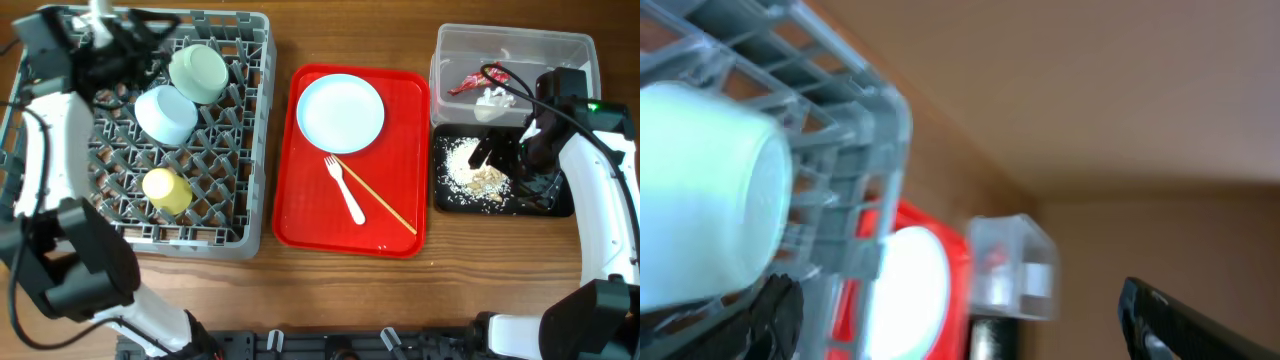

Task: Sort waste into correct bins and load items into the dishwasher rack
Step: 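Reach the left gripper to the white fork on the red tray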

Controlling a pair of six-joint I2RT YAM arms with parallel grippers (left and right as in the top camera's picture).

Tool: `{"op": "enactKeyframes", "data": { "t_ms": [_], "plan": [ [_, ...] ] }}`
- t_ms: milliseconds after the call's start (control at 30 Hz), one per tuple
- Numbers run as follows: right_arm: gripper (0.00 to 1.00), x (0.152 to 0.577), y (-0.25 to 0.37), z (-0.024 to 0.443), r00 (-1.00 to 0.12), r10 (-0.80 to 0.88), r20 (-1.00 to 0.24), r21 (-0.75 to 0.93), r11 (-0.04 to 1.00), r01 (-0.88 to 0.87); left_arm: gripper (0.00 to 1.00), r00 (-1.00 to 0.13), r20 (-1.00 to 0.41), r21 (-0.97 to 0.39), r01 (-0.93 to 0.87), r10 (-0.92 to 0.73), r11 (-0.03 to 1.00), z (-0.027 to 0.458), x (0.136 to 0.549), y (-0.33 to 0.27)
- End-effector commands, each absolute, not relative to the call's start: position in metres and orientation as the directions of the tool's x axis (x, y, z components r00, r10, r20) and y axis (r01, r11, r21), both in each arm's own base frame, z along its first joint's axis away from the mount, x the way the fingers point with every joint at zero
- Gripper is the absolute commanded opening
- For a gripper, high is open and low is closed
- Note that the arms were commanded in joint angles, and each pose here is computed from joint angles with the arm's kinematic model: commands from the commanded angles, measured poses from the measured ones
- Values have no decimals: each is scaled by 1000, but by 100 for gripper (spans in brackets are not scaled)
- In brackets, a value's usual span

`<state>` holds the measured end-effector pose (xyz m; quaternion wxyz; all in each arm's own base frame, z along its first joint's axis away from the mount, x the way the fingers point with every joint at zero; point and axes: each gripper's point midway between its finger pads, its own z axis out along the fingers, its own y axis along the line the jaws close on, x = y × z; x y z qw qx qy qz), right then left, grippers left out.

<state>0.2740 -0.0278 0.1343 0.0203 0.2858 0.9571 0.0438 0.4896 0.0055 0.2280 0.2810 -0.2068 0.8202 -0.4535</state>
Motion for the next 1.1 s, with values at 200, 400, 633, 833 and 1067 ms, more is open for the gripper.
{"op": "enactKeyframes", "data": {
  "t_ms": [200,400,633,833,1067],
  "plan": [
    [99,279,-29,145,-840,539,-54,109,840,532,100,-779,-493,-442,-160,-387,883,229,435,-65],
    [100,279,-29,145,-840,539,-55,109,840,532,100,-887,-403,-415,-42,-225,909,210,397,-142],
    [100,279,-29,145,-840,539,-54,109,840,532,98,-936,-341,-370,47,-88,928,180,368,-210],
    [100,279,-29,145,-840,539,-55,109,840,532,97,-953,-263,-259,-80,-150,963,131,355,-236],
    [100,279,-29,145,-840,539,-55,109,840,532,91,-977,-193,-144,-59,-86,988,75,337,-261]
  ]
}}
